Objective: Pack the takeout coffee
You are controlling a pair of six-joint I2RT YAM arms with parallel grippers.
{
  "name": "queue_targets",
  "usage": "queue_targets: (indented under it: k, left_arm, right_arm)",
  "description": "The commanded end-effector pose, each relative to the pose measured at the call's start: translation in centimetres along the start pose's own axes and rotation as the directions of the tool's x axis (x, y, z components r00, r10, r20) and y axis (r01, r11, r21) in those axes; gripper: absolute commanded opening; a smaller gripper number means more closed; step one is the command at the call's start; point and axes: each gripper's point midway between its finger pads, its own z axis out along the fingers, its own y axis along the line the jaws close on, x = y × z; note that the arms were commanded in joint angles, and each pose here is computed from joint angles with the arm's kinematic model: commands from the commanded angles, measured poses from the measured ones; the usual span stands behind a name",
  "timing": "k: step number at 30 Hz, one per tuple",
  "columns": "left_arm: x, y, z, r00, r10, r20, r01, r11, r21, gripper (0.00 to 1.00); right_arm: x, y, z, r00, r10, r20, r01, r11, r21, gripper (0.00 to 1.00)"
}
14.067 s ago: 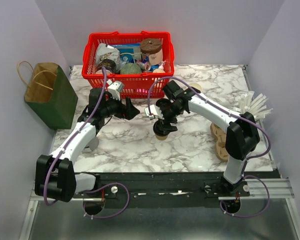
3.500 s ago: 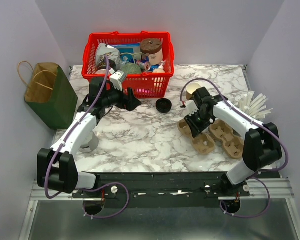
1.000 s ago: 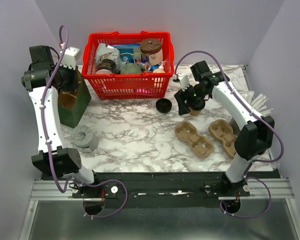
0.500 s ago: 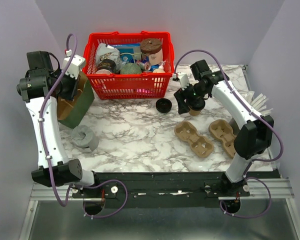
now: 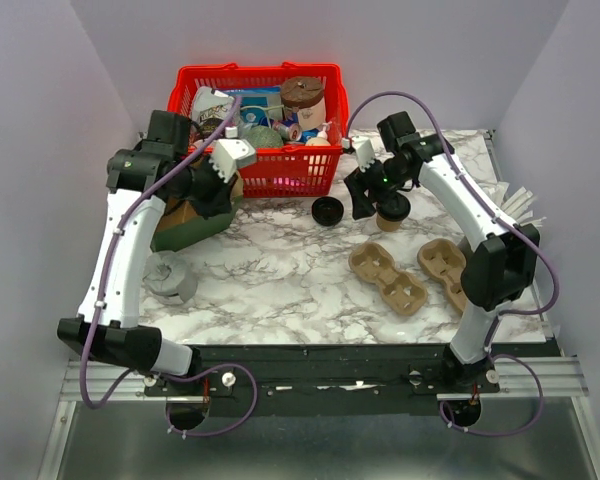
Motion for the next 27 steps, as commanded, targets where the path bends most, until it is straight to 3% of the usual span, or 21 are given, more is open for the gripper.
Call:
queue_targets:
  k: [1,5,9,12,18,20,21,27]
  left_arm:
    - [-0.6,-4.1,0.8,0.999,0.027,-0.033,-0.021,0.988,0.151,0.29]
    - [-3.8,-4.6,-0.8,0.993,0.074,0.087,-0.087,0.985,0.147,0.42]
    - [-6.1,-3.8,-4.1,0.959,0.212,0.186,-0.214,0.977,-0.01,0.59]
    - [-4.7,-2.2,-4.8,0.955,0.269,0.128,-0.253,0.959,-0.124,0.68]
    - [0.1,0.0,-2.6,0.977,0.214,-0.013,-0.213,0.958,-0.19,0.68]
    - [1.4,0.5,-1.6,0.98,0.195,-0.043,-0.2,0.958,-0.204,0.68]
    - [1.3,0.9,-1.6,0.979,0.2,-0.034,-0.202,0.953,-0.226,0.68]
    - [1.7,1.3,-0.9,0.974,0.225,-0.025,-0.224,0.943,-0.245,0.67]
  right_arm:
    - [-1.0,0.3,-0.1,1.0,-0.007,0.021,0.007,1.0,-0.019,0.77]
    - [-0.8,0.1,-0.5,1.0,-0.02,0.022,0.02,1.0,0.004,0.77]
    - [-0.3,0.1,-0.6,1.0,-0.025,0.012,0.025,1.0,0.012,0.77]
    - [-0.1,0.2,-0.5,1.0,-0.025,0.01,0.025,1.0,0.006,0.77]
    - [-2.0,3.1,-0.3,0.998,-0.027,0.061,0.037,0.985,-0.167,0.78]
    - [-3.5,5.3,-1.0,0.991,-0.062,0.121,0.091,0.963,-0.254,0.79]
    - [-4.2,6.7,-1.0,0.982,-0.117,0.15,0.157,0.945,-0.287,0.86]
    - [-7.6,9.3,-1.4,0.899,-0.275,0.342,0.37,0.893,-0.254,0.89]
